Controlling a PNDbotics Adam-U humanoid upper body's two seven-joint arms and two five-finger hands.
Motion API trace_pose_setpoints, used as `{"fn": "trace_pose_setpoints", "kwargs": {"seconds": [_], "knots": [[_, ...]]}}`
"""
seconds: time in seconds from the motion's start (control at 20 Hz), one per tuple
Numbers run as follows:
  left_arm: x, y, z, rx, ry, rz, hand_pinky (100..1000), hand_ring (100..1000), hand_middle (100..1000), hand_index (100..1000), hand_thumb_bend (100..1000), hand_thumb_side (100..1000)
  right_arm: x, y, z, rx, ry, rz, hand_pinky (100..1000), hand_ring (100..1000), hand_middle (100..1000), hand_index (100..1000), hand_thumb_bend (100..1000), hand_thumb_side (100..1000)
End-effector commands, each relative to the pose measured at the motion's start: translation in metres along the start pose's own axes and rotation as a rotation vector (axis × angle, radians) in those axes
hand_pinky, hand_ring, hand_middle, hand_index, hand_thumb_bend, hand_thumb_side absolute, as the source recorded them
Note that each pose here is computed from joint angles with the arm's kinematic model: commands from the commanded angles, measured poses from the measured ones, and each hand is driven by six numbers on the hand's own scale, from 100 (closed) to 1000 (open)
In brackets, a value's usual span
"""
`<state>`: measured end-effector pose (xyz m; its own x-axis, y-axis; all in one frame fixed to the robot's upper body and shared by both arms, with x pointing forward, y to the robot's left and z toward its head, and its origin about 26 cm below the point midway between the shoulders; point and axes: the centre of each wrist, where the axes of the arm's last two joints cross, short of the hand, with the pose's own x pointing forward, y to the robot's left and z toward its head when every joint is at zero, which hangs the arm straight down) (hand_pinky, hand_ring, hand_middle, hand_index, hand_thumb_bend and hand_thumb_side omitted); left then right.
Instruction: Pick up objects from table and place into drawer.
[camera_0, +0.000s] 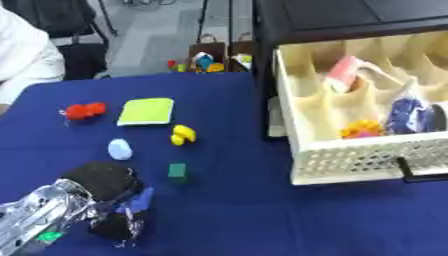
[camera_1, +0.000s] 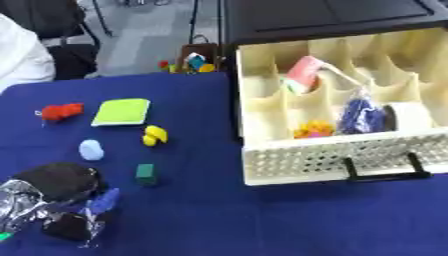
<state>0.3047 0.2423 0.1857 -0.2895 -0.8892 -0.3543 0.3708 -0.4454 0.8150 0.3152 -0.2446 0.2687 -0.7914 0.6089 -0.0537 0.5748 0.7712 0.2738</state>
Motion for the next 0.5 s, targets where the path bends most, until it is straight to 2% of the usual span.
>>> {"fn": "trace_pose_setpoints", "kwargs": {"seconds": [0.05, 0.2, 0.5], "knots": [[-0.0085, 0.0015, 0.0026, -0.01, 0.04, -0.035, 462, 553, 518, 665, 102, 664, 0.001, -0.0003, -0.0058, -0.033, -0.029, -0.02, 590, 631, 605, 767, 100, 1000], [-0.0089, 0.0011, 0.0017, -0.012, 0.04, -0.041, 427, 525, 490, 630, 100, 670, 0.001, -0.0003, -0.0057, -0.036, -0.029, -0.019, 590, 631, 605, 767, 100, 1000], [-0.0087, 0.0032, 0.0036, -0.003, 0.037, -0.035, 412, 515, 480, 616, 100, 668, 0.001, -0.0003, -0.0056, -0.04, -0.029, -0.017, 590, 631, 604, 767, 100, 1000]]}}
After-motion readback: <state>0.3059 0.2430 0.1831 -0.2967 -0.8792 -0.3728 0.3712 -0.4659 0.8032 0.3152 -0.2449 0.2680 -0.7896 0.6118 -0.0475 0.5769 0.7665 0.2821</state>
